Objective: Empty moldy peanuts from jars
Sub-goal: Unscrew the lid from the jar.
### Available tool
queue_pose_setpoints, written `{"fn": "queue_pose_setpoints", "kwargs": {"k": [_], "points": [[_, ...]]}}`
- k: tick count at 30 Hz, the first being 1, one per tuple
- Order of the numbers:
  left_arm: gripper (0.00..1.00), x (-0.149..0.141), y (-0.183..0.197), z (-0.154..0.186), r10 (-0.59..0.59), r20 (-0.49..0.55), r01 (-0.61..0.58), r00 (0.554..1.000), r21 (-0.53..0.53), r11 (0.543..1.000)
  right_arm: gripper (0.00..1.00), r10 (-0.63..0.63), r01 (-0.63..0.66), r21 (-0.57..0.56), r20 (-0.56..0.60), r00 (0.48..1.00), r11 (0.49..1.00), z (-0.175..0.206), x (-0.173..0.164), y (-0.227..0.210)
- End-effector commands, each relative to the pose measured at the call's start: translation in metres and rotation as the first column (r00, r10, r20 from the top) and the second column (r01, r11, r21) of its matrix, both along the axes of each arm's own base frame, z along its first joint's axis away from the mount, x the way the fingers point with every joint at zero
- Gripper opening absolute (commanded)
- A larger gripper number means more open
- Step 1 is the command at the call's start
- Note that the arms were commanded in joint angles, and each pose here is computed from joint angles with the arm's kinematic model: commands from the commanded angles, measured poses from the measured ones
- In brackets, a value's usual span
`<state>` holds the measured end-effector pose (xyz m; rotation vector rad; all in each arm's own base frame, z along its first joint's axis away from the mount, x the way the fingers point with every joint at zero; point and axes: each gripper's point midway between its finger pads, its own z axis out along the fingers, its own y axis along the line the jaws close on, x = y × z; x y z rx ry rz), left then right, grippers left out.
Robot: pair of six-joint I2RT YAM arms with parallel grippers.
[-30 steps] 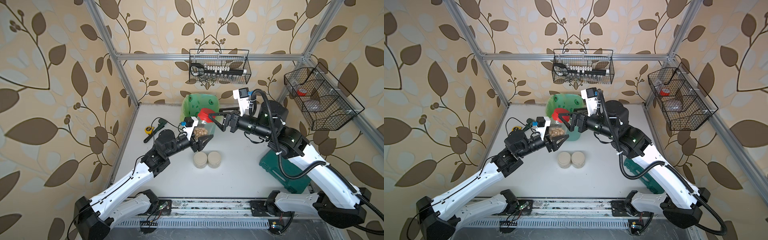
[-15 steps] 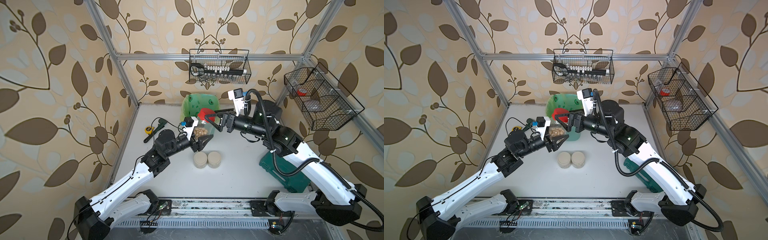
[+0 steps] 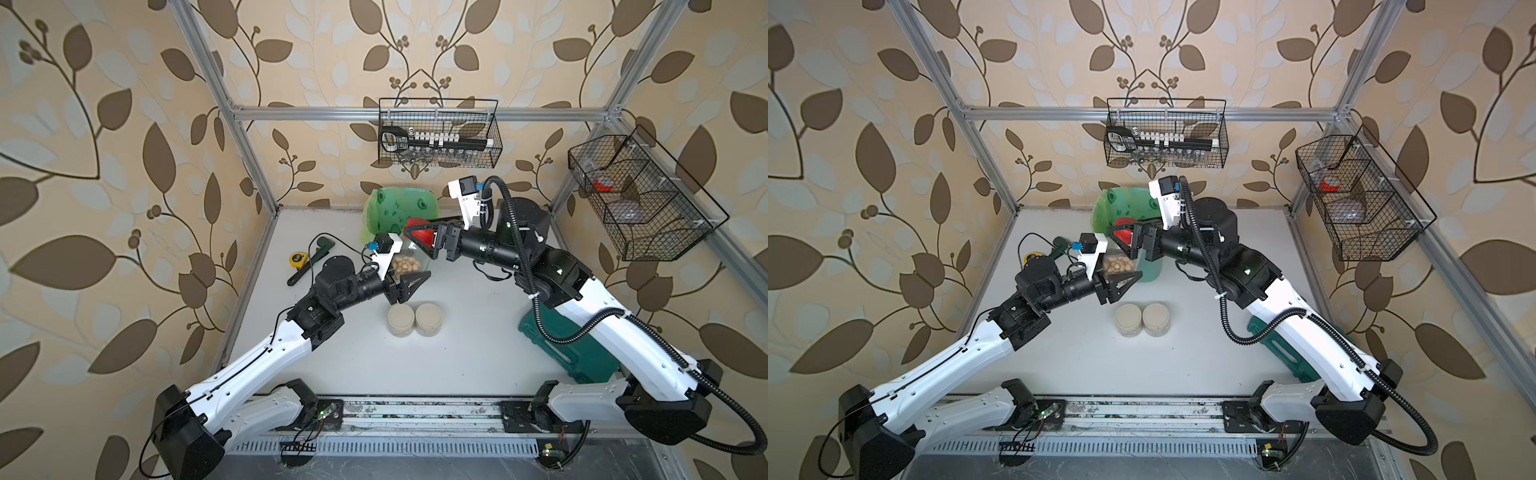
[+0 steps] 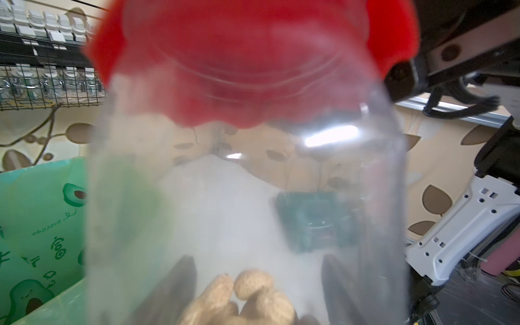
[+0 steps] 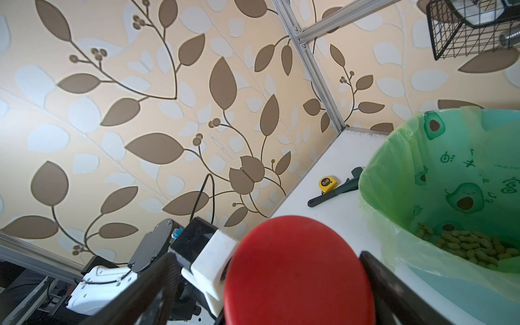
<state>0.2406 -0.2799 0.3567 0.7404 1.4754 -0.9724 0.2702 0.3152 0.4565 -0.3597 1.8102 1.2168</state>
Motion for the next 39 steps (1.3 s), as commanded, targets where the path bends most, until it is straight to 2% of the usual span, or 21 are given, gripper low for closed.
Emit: {"fn": "queue_pose_setpoints", "kwargs": {"k": [1, 7, 23, 26, 31, 39], "points": [[0.32, -0.009, -0.008, 0.017, -0.056, 0.026, 0.057, 0.998, -0.02, 0.998, 0.94, 0.064, -0.065, 0.036, 0.026, 0.998, 0.997, 0.009, -0.009, 0.011], [0.33, -0.009, -0.012, 0.012, -0.074, 0.012, 0.074, 0.997, -0.009, 0.997, 0.91, 0.068, -0.069, 0.032, 0.036, 0.997, 0.997, 0.012, -0.007, 0.014], [0.33, -0.014, -0.012, 0.01, -0.095, -0.007, 0.095, 0.995, -0.024, 0.995, 0.57, 0.087, -0.087, 0.007, 0.073, 0.994, 0.996, 0.02, -0.012, 0.011], [0.33, -0.019, -0.013, 0.01, -0.12, -0.016, 0.119, 0.993, -0.033, 0.992, 0.5, 0.134, -0.135, 0.006, 0.081, 0.988, 0.991, 0.027, -0.017, 0.009], [0.33, -0.025, -0.019, 0.011, -0.182, -0.037, 0.18, 0.983, -0.041, 0.983, 0.47, 0.255, -0.259, 0.057, 0.078, 0.964, 0.964, 0.039, -0.024, 0.002], [0.33, -0.039, -0.029, 0.015, -0.306, -0.061, 0.302, 0.95, -0.068, 0.951, 0.46, 0.501, -0.511, 0.117, 0.103, 0.859, 0.852, 0.057, -0.043, -0.004]]}}
